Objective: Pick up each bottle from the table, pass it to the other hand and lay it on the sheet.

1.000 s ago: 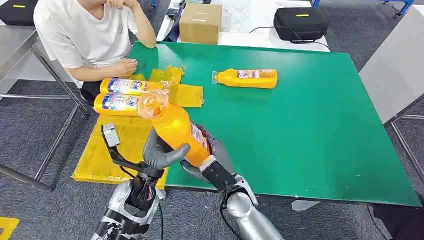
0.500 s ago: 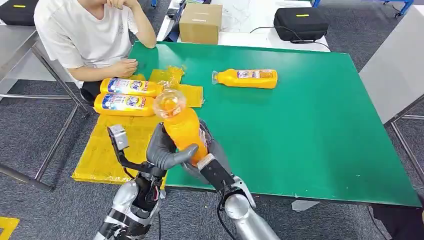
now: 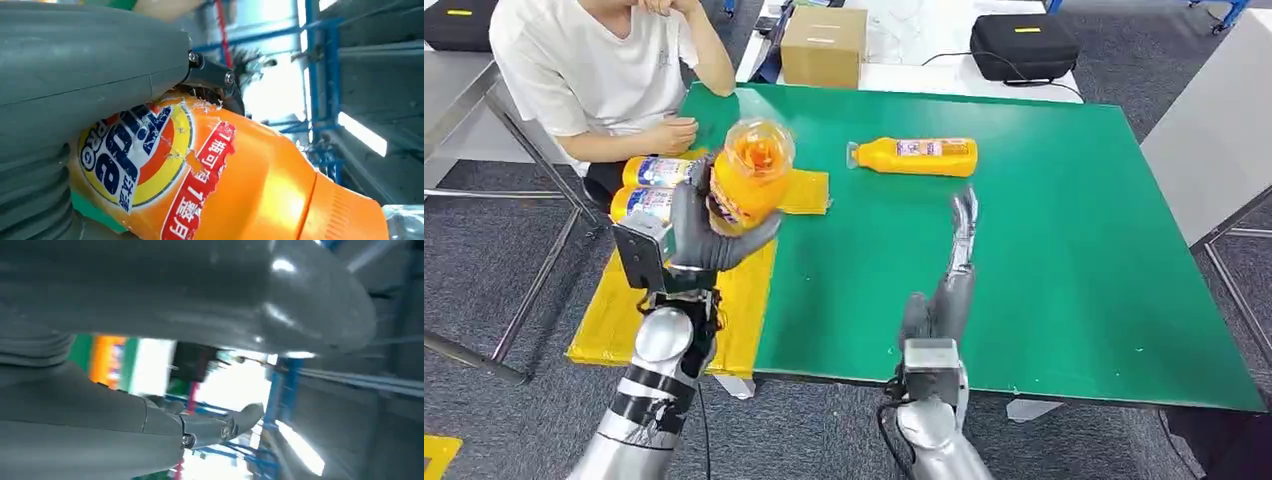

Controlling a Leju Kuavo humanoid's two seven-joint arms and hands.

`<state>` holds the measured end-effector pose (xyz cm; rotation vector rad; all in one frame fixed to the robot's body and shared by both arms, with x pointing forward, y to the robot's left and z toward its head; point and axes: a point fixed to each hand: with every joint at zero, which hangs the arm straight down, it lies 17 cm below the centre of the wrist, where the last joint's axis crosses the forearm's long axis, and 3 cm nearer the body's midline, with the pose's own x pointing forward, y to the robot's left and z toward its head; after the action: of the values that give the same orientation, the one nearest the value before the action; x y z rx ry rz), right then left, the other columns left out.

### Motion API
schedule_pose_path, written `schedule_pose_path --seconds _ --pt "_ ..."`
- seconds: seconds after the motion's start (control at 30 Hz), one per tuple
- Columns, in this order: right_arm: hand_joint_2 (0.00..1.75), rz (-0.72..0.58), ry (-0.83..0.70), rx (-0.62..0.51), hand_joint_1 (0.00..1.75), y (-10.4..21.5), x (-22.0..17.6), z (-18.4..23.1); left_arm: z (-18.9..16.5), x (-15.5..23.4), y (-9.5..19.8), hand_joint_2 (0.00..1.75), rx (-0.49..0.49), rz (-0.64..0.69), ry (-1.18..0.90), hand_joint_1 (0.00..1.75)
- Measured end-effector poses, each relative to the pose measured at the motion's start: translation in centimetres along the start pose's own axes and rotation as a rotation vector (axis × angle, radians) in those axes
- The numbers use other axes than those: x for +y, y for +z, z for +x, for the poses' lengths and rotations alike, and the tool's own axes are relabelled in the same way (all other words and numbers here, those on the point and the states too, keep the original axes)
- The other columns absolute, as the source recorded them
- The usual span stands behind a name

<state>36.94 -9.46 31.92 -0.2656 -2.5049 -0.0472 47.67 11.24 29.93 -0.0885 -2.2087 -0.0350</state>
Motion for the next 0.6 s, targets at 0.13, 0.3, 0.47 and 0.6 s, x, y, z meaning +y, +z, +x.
schedule_pose_path --seconds 0.13,0.3,0.47,0.6 --pt "0.00 -0.093 -0.041 -0.026 0.00 -1.7 -2.4 1.8 1.0 0.9 -0.8 1.75 -0.100 0.020 -0.286 1.75" --pt "0.00 -0.110 -0.120 -0.023 0.00 -1.9 -2.1 3.1 -1.1 -0.6 -0.2 1.75 -0.123 -0.086 -0.576 1.75" --pt "1.75 -0.094 -0.175 -0.026 0.00 -1.7 -1.3 4.1 -4.8 -0.9 0.8 1.75 -0.035 -0.165 -0.652 1.75" --pt "1.75 -0.072 -0.226 -0.032 0.00 -1.3 -0.7 5.3 -9.5 -0.5 2.5 1.75 0.076 -0.269 -0.744 1.75"
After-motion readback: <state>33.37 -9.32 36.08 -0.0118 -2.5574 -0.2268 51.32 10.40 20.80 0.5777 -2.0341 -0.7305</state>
